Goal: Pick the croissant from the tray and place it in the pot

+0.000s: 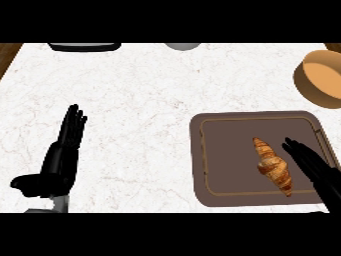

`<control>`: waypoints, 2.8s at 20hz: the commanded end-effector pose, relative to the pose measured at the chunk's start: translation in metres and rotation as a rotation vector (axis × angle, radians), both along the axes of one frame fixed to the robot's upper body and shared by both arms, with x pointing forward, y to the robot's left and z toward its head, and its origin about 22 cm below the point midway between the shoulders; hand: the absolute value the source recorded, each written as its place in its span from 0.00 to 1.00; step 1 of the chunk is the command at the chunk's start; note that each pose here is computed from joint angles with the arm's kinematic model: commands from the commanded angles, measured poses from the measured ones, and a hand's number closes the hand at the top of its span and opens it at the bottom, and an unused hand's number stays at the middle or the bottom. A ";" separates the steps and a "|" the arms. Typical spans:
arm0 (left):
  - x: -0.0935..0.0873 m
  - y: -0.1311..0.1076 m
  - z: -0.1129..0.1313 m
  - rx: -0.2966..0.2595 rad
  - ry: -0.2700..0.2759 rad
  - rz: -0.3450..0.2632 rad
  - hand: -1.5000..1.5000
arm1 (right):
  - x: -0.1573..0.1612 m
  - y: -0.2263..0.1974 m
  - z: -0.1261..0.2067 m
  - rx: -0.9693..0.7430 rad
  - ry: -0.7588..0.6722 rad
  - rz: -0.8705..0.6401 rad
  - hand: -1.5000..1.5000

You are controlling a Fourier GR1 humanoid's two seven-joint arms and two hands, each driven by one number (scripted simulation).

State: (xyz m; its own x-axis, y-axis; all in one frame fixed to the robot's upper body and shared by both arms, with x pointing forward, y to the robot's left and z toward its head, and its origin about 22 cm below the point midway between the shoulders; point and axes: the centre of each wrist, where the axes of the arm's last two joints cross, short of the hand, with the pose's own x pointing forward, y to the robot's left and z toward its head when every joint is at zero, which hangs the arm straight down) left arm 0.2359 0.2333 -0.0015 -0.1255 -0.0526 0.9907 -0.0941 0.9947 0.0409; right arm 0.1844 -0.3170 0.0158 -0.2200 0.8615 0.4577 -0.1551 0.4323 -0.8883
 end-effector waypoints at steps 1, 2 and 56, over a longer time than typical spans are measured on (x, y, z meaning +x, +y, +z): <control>0.008 -0.011 0.023 -0.014 -0.010 -0.004 0.50 | 0.010 -0.004 -0.022 -0.008 -0.007 -0.008 0.00; 0.003 -0.007 0.021 -0.005 -0.006 -0.004 0.50 | 0.000 0.008 -0.008 -0.021 -0.003 -0.014 0.00; 0.010 -0.012 0.002 -0.009 -0.004 0.003 0.50 | 0.063 -0.006 0.165 -0.093 -0.463 0.030 1.00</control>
State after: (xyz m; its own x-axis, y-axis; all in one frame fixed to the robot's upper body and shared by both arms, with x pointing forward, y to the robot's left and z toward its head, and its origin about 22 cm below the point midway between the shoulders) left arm 0.2421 0.2297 0.0065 -0.1268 -0.0520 0.9906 -0.1033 0.9939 0.0389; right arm 0.2334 -0.3055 0.1754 -0.4798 0.8521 0.2088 0.2065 0.3410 -0.9171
